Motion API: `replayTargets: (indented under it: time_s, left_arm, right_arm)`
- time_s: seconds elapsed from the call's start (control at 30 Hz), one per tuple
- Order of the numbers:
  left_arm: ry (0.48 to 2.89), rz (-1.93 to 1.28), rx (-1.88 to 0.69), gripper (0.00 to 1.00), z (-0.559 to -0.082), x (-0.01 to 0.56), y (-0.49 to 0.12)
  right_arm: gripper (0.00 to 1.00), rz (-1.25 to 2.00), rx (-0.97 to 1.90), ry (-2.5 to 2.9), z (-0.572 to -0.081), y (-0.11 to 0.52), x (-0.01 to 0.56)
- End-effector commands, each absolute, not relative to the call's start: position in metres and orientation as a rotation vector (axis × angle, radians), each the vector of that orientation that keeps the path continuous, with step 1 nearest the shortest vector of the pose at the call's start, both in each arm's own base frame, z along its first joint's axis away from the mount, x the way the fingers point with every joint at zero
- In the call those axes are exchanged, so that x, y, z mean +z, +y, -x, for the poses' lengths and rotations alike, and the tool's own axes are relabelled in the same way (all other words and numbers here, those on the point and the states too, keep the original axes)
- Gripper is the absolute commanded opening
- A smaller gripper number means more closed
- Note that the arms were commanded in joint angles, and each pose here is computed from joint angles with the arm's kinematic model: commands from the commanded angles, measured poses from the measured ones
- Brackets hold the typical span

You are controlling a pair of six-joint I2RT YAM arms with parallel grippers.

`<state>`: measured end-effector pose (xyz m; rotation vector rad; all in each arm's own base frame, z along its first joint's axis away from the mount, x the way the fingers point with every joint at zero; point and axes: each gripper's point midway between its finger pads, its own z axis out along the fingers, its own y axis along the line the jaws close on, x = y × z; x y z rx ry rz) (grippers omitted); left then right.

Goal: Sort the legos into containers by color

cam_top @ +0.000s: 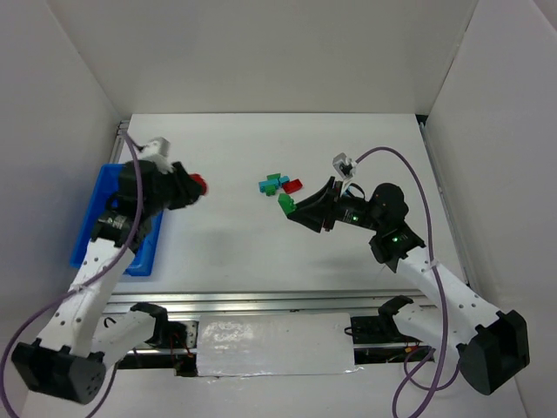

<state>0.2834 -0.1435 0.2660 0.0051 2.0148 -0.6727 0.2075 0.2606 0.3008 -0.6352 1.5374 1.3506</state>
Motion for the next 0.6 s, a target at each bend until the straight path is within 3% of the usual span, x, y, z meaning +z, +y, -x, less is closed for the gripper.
replayTargets:
  time_s: [0.0,0.2,0.4,0.57]
  left_arm:
    - [2.180,0.751,-0.041,0.00,-0.286,0.206,0.016]
    - [2.026,1.265,0.188,0.00,-0.263,0.169,0.109]
    - [1.970,1.518,0.370,0.00,-0.255,0.147,0.140]
    - [1.962,1.575,0.311,0.00,-0.259,0.133,0.148]
  right_arm:
    - [0.00,0.610,1.285,1.544,-0.211,0.253,0.298]
    - [0.00,0.594,1.285,1.559,-0.207,0.250,0.293]
    - [0.00,0.614,1.302,1.558,-0.201,0.250,0.293]
    - [0.00,0.629,1.303,1.557,-0.195,0.248,0.294]
